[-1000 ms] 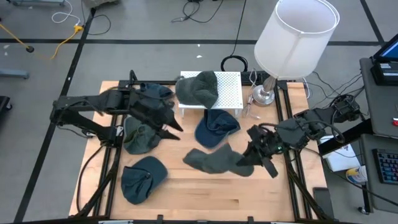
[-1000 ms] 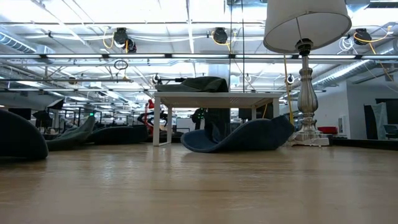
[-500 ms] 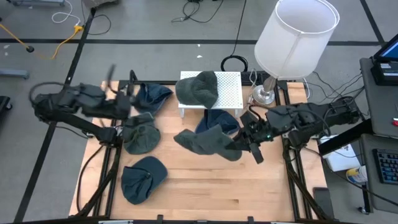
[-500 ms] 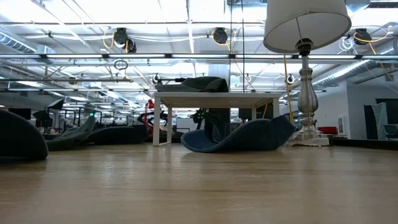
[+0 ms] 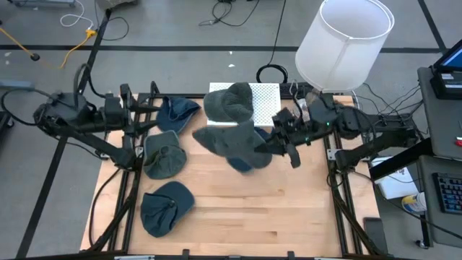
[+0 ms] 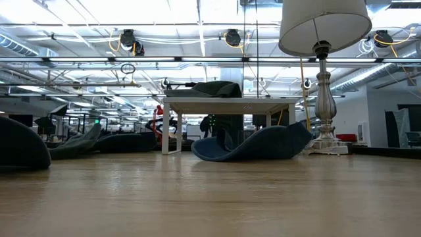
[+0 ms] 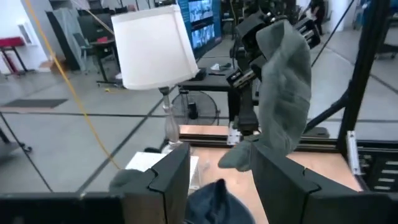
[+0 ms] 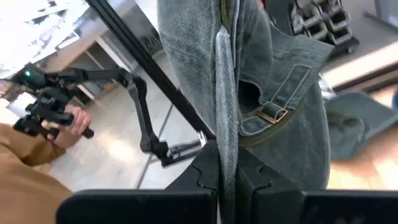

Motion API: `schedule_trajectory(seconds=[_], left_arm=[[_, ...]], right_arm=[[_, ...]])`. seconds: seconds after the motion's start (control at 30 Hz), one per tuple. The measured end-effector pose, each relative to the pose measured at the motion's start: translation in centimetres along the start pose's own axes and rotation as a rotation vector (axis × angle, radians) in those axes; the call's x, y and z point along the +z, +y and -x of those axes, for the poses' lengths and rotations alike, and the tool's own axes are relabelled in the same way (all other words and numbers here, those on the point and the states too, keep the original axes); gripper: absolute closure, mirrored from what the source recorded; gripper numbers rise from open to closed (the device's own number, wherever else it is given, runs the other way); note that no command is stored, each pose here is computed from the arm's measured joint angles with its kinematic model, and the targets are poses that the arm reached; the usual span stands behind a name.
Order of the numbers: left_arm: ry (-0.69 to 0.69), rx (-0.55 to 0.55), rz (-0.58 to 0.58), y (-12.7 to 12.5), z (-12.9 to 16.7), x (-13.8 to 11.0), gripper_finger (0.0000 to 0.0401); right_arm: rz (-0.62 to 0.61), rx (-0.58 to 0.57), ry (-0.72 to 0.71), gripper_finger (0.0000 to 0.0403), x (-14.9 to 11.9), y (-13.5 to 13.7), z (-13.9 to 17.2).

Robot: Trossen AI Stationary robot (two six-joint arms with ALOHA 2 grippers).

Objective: Pick & Place hat
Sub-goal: Stack the right gray cap on top of the gray cap on the shelf

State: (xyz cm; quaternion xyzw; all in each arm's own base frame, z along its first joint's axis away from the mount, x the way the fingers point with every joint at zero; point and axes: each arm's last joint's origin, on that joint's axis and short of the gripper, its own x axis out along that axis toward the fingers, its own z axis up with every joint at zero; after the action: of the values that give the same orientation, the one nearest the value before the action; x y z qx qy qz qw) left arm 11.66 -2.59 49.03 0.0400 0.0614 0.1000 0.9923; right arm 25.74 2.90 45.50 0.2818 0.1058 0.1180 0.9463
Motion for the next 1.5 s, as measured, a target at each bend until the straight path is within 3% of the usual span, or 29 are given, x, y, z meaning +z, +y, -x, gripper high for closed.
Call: schedule_trajectory(seconds=[0.4, 0.53, 0.97, 1.27, 1.37, 1.5], left_arm=[[0.05, 0.033, -0.1, -1.4, -3.6, 4.9, 0.0229], [0.062, -0.026, -0.103, -2.1, -5.3, 5.7, 0.0229], [0.177, -0.112, -0.069, -3.9, -9.2, 4.8, 0.0229], [0.194, -0.124, -0.011, -4.0, -9.4, 4.6, 0.0231], [0.196, -0.134, -0.002, -4.1, -9.4, 4.6, 0.0255], [0.191, -0.153, 0.036, -4.1, -9.4, 4.7, 0.0323]], right_arm=[[0.058, 0.09, 0.003, 0.0401, 1.5, -3.6, -2.4], [0.06, 0.115, 0.014, 0.0401, 1.9, -4.4, -2.5], [0.087, 0.174, 0.043, 0.0401, 2.1, -4.4, -2.0], [0.088, 0.171, 0.057, 0.04, 1.9, -4.5, -2.0], [0.09, 0.173, 0.053, 0.0398, 2.0, -4.4, -2.0], [0.091, 0.173, 0.052, 0.0395, 2.0, -4.4, -2.0]])
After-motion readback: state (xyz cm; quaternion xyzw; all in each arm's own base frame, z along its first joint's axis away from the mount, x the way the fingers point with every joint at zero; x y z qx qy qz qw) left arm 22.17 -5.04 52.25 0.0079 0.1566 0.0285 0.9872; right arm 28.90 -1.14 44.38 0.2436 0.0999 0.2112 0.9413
